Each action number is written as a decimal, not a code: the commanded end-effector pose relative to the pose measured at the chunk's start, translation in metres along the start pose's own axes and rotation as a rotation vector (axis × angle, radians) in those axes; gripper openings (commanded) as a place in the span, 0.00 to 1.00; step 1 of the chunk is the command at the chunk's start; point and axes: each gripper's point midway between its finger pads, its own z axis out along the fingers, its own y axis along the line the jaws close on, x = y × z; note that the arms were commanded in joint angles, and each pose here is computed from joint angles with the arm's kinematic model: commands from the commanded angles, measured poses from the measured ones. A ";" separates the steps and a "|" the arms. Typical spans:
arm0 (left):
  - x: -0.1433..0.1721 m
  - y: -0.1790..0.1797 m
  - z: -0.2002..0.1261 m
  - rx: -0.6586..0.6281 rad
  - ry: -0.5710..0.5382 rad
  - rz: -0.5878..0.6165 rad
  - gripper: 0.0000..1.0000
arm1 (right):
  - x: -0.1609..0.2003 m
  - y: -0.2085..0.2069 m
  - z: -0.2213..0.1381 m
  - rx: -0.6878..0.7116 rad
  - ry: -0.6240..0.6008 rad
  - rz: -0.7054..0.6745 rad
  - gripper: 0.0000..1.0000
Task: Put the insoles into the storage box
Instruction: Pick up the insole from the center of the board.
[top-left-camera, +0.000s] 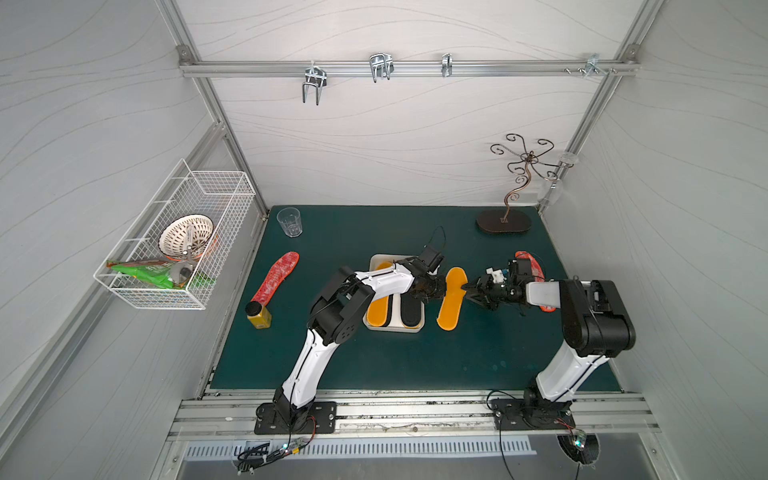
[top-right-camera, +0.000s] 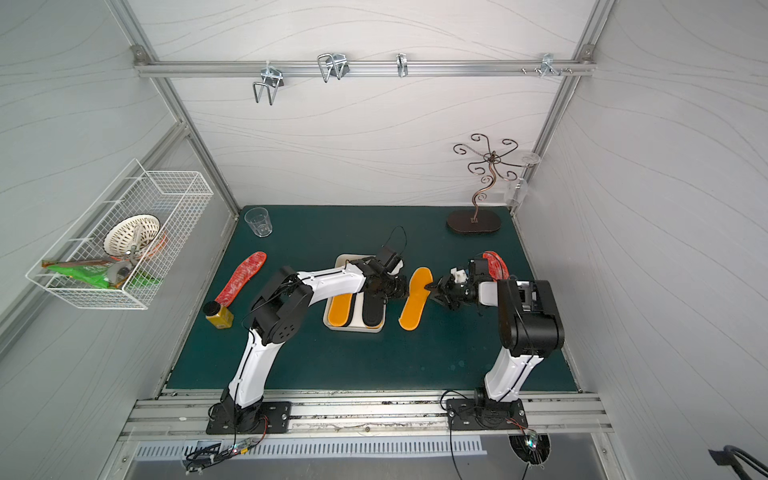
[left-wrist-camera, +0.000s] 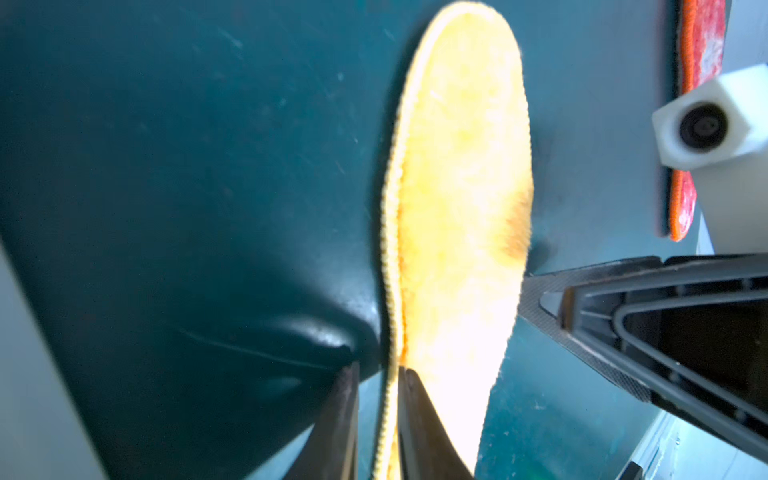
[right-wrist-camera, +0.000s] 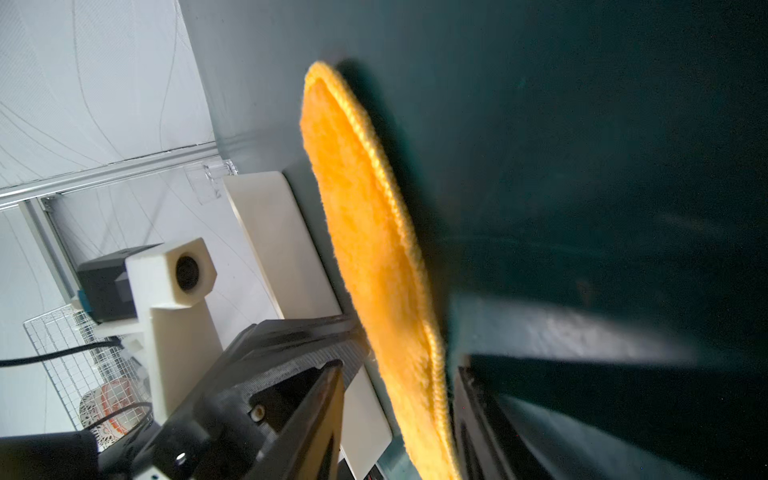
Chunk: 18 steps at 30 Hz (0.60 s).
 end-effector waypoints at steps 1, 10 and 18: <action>-0.006 0.003 -0.001 -0.020 -0.010 0.019 0.23 | -0.001 -0.014 0.003 0.061 -0.006 0.007 0.48; -0.003 0.003 0.004 -0.012 0.016 0.048 0.21 | 0.005 -0.008 0.033 0.032 0.050 -0.007 0.40; -0.002 0.002 0.007 0.003 0.018 0.050 0.19 | 0.008 0.016 0.041 -0.016 0.064 -0.081 0.27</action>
